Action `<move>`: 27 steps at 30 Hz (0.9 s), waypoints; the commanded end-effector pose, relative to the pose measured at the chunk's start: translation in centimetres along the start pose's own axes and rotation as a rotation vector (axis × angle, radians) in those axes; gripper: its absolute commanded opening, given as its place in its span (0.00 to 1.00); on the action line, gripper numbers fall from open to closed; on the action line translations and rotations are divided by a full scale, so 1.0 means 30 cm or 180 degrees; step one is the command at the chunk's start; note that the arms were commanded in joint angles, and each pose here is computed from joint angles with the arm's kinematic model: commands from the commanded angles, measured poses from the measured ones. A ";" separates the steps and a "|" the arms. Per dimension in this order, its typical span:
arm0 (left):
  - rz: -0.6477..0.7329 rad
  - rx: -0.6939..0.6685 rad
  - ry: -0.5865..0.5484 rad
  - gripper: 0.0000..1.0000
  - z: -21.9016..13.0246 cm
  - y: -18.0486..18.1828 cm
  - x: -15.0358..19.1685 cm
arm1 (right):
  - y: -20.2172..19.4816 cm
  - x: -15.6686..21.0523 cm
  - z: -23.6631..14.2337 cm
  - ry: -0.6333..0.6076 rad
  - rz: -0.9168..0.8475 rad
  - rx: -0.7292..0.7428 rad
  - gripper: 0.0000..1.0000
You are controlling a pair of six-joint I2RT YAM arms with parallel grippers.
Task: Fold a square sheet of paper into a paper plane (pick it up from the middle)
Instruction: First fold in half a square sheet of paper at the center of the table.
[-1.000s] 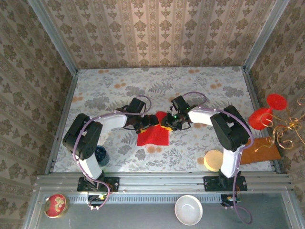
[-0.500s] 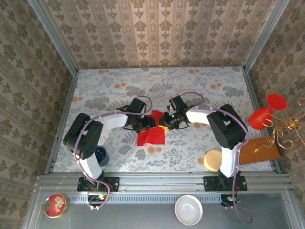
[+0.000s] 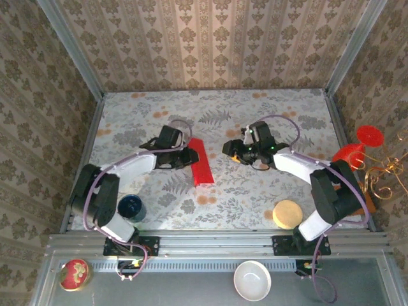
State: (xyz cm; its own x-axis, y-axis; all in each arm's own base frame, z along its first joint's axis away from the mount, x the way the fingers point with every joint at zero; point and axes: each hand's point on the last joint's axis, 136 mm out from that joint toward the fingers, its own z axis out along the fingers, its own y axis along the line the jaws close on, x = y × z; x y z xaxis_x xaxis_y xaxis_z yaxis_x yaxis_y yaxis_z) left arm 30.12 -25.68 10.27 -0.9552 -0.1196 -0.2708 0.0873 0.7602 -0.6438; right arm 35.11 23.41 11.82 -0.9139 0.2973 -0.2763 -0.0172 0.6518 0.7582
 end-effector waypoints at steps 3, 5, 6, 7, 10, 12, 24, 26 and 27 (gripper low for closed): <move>0.0340 0.0718 -0.0181 0.28 -0.147 -0.202 -0.047 | 0.162 -0.013 -0.087 0.0027 -0.0458 -0.0597 0.80; 0.0397 0.0862 -0.0209 0.28 -0.196 -0.241 -0.049 | 0.209 -0.021 -0.118 0.0026 -0.0547 -0.0748 0.86; 0.0439 0.0940 -0.0229 0.28 -0.221 -0.262 -0.050 | 0.234 -0.018 -0.129 0.0055 -0.0595 -0.0823 0.88; 0.0466 0.0988 -0.0267 0.28 -0.244 -0.275 -0.052 | 0.256 -0.017 -0.138 0.0080 -0.0635 -0.0902 0.89; 0.0491 0.1169 -0.0268 0.28 -0.301 -0.314 -0.049 | 0.293 -0.013 -0.138 0.0177 -0.0643 -0.1045 0.91; 0.0505 0.1273 -0.0263 0.28 -0.323 -0.333 -0.047 | 0.314 -0.002 -0.127 0.0275 -0.0686 -0.1149 0.92; 0.0535 0.1493 -0.0095 0.26 -0.337 -0.369 -0.033 | 0.409 0.064 -0.043 0.0725 -0.0716 -0.1601 0.91; 0.0536 0.1494 -0.0069 0.26 -0.333 -0.371 -0.033 | 0.419 0.059 -0.040 0.0748 -0.0703 -0.1677 0.90; 0.0525 0.1474 -0.0068 0.26 -0.331 -0.368 -0.035 | 0.421 0.058 -0.037 0.0767 -0.0696 -0.1691 0.87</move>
State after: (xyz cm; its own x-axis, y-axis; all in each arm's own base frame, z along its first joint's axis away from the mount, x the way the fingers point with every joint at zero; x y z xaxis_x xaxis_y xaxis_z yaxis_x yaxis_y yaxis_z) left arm 27.03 -27.28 23.21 -0.9201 -0.0455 -0.3890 0.3307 0.4420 -0.8338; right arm 32.82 30.56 19.23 -0.9425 0.0192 -0.3336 -0.3110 0.3147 0.8968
